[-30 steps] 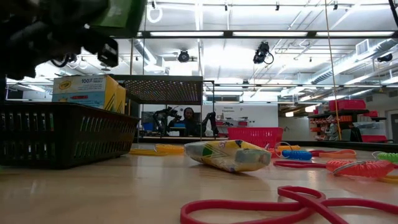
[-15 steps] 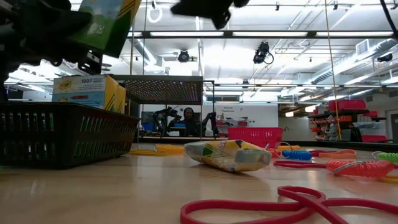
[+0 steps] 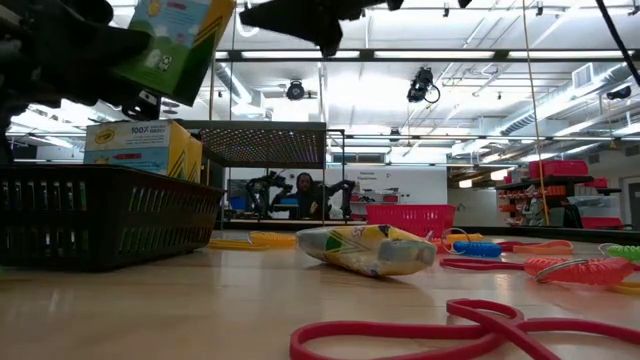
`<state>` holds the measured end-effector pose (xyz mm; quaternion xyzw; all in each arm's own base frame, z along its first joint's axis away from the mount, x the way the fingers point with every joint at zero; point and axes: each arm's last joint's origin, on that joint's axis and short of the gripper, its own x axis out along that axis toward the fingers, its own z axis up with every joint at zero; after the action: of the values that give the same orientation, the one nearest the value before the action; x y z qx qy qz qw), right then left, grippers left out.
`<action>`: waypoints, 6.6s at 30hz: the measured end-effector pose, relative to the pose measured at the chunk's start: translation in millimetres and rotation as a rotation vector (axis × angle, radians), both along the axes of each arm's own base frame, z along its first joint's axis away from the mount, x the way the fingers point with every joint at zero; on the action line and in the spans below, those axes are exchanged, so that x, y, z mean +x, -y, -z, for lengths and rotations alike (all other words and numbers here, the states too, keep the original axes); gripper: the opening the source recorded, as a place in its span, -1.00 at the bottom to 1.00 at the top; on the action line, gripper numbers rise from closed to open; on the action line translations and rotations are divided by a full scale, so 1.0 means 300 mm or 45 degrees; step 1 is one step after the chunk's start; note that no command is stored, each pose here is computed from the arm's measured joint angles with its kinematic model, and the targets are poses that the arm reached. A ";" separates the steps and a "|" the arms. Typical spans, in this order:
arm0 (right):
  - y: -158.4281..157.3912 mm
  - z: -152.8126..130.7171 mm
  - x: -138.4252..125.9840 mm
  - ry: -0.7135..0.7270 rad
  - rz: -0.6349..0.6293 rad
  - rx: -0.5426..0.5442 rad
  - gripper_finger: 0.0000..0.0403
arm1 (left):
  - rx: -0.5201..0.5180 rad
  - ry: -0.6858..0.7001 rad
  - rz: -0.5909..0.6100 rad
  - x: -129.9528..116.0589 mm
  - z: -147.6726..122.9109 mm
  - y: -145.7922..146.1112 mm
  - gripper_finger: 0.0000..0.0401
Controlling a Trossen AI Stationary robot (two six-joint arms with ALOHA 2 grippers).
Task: Pick & Place Office Desk Supplies
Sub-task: Put the top crayon box into the black basket, then put the crayon box into the black basket
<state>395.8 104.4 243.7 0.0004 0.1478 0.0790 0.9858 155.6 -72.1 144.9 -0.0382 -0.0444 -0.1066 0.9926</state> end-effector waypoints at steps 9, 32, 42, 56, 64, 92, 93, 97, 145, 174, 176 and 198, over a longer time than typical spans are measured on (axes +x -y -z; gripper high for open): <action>-0.016 0.022 0.058 0.051 0.000 0.011 0.19 | 0.005 -0.012 -0.007 0.001 0.003 0.000 -0.46; -0.038 0.023 0.162 -0.101 0.093 -0.123 -0.52 | 0.050 -0.016 -0.002 0.002 0.006 0.001 -0.46; -0.059 0.021 0.158 -0.084 0.053 -0.151 -0.52 | 0.079 -0.025 0.206 -0.002 0.011 0.017 0.34; -0.126 0.024 0.138 -0.104 -0.082 -0.078 -0.52 | 0.095 -0.088 0.244 -0.004 0.029 0.019 0.71; -0.147 0.104 0.153 -0.170 -0.089 -0.074 -0.52 | 0.052 0.014 0.359 -0.009 0.002 0.026 0.69; -0.066 0.233 0.217 -0.232 -0.110 -0.066 -0.52 | 0.112 0.066 0.260 -0.007 -0.007 0.019 0.69; -0.066 0.233 0.217 -0.233 -0.107 -0.067 -0.52 | 0.113 0.067 0.259 -0.007 -0.007 0.019 0.69; -0.063 0.235 0.217 -0.239 -0.066 -0.085 -0.49 | 0.114 0.067 0.258 -0.007 -0.007 0.019 0.69; -0.145 0.203 -0.035 -1.090 0.350 0.287 -0.04 | 0.133 0.061 0.263 -0.006 -0.004 0.020 0.69; -0.171 0.349 0.000 -1.147 0.348 0.251 -0.86 | 0.192 0.085 0.256 -0.006 -0.005 0.020 0.69; -0.179 0.346 0.001 -1.122 0.344 0.242 -0.86 | 0.191 0.085 0.257 -0.006 -0.005 0.020 0.69; -0.254 0.013 0.160 -0.438 0.111 0.043 -0.86 | 0.174 0.064 0.255 -0.006 -0.002 0.020 0.69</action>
<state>443.7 180.6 239.6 0.0367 0.3128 0.0376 0.9484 153.9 -78.1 145.4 0.0279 -0.0579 -0.2089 0.9758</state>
